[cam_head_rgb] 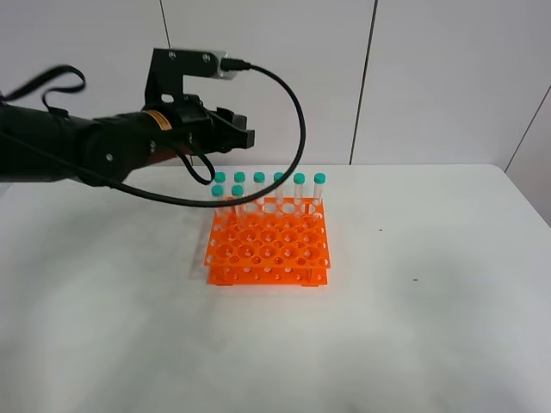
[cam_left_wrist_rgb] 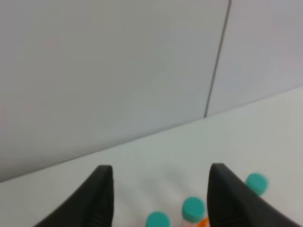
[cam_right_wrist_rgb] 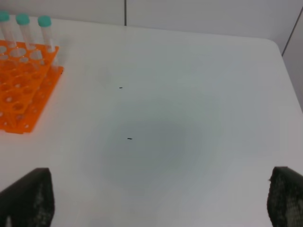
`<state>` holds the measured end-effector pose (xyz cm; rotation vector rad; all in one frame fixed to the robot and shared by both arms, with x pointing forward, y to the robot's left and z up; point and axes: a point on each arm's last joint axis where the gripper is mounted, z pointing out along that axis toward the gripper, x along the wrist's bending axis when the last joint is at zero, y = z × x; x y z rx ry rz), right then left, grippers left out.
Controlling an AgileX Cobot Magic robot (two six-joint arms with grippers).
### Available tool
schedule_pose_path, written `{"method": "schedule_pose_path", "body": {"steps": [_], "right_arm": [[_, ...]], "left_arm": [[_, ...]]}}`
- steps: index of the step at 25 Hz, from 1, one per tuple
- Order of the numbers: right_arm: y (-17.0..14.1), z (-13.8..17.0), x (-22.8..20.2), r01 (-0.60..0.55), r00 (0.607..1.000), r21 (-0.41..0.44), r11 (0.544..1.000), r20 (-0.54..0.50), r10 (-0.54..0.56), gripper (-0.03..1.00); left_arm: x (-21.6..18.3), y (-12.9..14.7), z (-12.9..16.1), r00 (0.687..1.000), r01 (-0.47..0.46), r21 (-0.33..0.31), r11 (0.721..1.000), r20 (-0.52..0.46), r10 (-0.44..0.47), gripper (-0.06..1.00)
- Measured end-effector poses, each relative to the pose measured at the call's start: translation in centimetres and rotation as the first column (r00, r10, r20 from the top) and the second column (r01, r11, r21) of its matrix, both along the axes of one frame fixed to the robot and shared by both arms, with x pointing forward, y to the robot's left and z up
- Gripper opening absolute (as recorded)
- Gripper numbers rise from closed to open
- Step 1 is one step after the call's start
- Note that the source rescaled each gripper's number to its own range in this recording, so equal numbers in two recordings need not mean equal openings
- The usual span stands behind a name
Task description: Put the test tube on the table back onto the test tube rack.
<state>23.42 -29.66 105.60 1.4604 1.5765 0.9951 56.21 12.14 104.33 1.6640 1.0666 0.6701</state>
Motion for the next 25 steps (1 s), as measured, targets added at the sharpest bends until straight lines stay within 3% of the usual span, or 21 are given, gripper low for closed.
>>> {"method": "schedule_pose_path", "body": {"steps": [4,8,11,12,15,19,23,25], "right_arm": [[0.0,0.0,0.0,0.0,1.0,0.0,1.0,0.0,0.0,1.0],[0.0,0.0,0.0,0.0,1.0,0.0,1.0,0.0,0.0,1.0],[0.0,0.0,0.0,0.0,1.0,0.0,1.0,0.0,0.0,1.0],[0.0,0.0,0.0,0.0,1.0,0.0,1.0,0.0,0.0,1.0],[0.0,0.0,0.0,0.0,1.0,0.0,1.0,0.0,0.0,1.0],[0.0,0.0,0.0,0.0,1.0,0.0,1.0,0.0,0.0,1.0],[0.0,0.0,0.0,0.0,1.0,0.0,1.0,0.0,0.0,1.0],[0.0,0.0,0.0,0.0,1.0,0.0,1.0,0.0,0.0,1.0]], "left_arm": [[-0.9,0.8,3.2,0.986,0.022,0.076,0.997,-0.168,-0.008,0.7],[0.8,2.6,4.5,0.928,0.002,0.165,0.986,-0.367,0.059,0.76],[3.2,5.0,3.5,0.824,-0.005,0.222,0.975,-0.551,0.129,0.78],[3.8,6.0,2.6,0.767,0.008,0.245,0.97,-0.623,0.151,0.78],[5.2,9.1,1.4,0.652,-0.007,0.264,0.964,-0.73,0.205,0.78],[5.4,14.0,1.7,0.571,-0.102,0.281,0.954,-0.769,0.288,0.78],[4.3,17.7,1.7,0.445,-0.147,0.312,0.939,-0.827,0.345,0.78],[4.1,18.3,1.7,0.422,-0.158,0.317,0.935,-0.835,0.354,0.78]]}}
